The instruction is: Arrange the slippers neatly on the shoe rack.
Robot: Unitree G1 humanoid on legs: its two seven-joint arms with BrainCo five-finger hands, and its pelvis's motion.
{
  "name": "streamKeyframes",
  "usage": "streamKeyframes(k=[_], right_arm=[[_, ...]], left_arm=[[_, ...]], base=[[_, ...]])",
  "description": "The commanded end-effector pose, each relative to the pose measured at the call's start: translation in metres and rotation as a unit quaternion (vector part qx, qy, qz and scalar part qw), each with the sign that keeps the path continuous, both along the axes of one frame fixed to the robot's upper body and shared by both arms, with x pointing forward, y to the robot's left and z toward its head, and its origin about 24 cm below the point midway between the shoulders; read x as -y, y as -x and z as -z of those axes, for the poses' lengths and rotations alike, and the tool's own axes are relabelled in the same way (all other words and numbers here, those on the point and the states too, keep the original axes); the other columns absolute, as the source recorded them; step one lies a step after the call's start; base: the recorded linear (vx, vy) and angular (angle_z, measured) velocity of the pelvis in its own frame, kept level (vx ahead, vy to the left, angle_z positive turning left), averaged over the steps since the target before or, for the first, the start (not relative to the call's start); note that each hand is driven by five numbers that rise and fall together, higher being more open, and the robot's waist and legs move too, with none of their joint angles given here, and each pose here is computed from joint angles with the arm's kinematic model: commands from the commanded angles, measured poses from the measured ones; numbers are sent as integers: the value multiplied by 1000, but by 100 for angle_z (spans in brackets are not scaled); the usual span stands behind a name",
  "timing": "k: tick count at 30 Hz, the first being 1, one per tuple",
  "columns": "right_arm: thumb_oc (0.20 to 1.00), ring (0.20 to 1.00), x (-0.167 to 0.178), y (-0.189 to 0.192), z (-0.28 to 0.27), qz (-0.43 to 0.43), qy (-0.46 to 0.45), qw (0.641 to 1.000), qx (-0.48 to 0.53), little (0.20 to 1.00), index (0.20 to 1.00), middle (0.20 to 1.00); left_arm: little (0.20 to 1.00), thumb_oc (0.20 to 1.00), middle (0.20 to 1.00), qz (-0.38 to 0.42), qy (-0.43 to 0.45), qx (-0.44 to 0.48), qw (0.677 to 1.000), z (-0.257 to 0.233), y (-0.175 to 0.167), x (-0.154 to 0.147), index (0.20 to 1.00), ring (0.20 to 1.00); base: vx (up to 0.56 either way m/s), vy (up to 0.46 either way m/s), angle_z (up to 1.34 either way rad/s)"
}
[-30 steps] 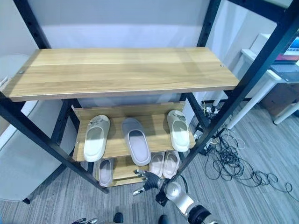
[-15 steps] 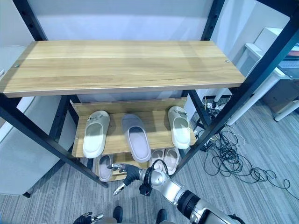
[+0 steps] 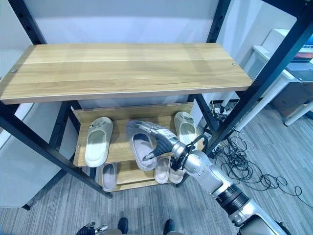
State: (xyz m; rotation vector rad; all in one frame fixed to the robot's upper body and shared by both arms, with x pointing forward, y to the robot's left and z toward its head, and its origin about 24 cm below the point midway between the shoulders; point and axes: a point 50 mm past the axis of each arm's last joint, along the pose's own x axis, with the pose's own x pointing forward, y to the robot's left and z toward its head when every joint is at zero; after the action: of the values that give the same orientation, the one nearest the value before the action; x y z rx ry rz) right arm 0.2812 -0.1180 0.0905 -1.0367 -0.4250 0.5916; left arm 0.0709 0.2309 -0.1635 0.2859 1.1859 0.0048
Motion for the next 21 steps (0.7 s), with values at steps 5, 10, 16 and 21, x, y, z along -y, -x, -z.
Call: streamKeyframes(k=[5,10,16,21], right_arm=[[1000,1000,29,-33,-33,66,33,992,100,1000,1000,1000],[1000,1000,30,-56,-44,82,93,984,125,1000,1000,1000],[1000,1000,30,-71,-57,100,96,979,149,1000,1000,1000],[1000,1000,32,-79,-70,131,43,978,155,1000,1000,1000]], left_arm=[[1000,1000,1000,62,5,-6,998,2,-12,12,1000,1000],[1000,1000,1000,40,-7,23,999,-5,-24,-2,1000,1000],[1000,1000,1000,27,-20,28,999,-7,-29,-9,1000,1000],[1000,1000,1000,15,-30,39,999,-10,-36,-15,1000,1000]], base=[[-5,-7,1],[-57,-16,0],[-30,3,-1],[11,17,7]])
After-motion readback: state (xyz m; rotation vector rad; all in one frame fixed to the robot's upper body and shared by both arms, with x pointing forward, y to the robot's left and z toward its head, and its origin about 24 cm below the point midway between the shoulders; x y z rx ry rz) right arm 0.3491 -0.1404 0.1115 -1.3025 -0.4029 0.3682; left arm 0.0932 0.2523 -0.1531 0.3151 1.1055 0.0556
